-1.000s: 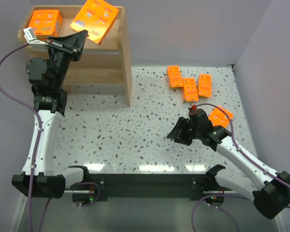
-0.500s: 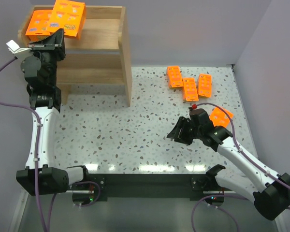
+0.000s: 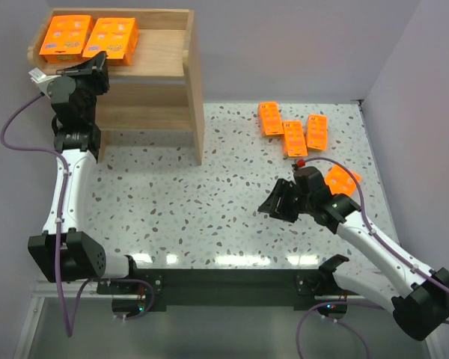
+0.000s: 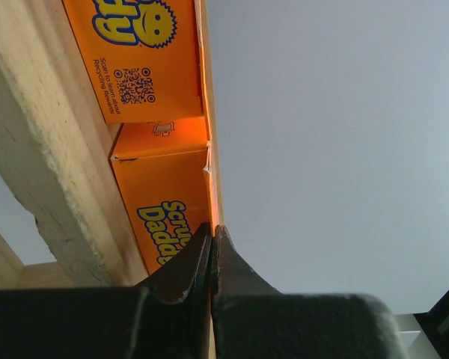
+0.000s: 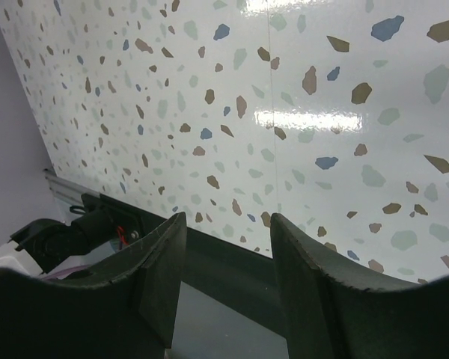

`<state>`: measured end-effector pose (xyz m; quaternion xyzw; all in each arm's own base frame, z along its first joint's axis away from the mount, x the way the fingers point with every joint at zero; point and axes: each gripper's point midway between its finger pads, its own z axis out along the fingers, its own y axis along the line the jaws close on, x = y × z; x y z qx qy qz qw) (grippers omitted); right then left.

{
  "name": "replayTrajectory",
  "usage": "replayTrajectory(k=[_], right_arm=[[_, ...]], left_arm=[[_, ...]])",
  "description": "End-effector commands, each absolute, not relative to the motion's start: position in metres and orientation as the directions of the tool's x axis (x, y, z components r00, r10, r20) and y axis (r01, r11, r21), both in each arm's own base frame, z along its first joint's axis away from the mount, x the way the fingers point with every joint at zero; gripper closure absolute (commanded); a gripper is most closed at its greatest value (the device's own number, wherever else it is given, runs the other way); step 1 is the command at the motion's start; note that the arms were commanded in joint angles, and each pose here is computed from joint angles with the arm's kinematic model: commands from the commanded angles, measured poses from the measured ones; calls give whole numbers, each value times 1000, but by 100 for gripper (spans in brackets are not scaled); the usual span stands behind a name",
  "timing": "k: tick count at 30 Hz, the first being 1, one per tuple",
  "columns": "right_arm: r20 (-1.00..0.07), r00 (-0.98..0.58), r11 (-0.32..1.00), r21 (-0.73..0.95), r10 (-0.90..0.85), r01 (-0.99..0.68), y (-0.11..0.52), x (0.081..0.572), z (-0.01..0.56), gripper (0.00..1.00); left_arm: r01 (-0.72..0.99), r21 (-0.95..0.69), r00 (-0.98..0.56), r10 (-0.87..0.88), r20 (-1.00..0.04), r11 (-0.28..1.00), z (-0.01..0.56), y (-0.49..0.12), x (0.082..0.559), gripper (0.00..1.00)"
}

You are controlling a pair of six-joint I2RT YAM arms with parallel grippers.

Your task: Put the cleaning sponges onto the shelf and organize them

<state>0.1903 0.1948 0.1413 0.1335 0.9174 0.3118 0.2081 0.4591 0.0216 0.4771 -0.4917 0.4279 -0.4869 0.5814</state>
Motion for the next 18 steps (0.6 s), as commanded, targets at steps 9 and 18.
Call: replayTrajectory(k=[9,18], right_arm=[[-329,-866,762,642,377,87,196,196,160,48],[-341,-862,766,637,375,81,194,197,167,44]], left_arm=[[138,-990,222,-975,29,2,491,34,474,100],[150,-989,225,-974,39,-5,502,29,482,99]])
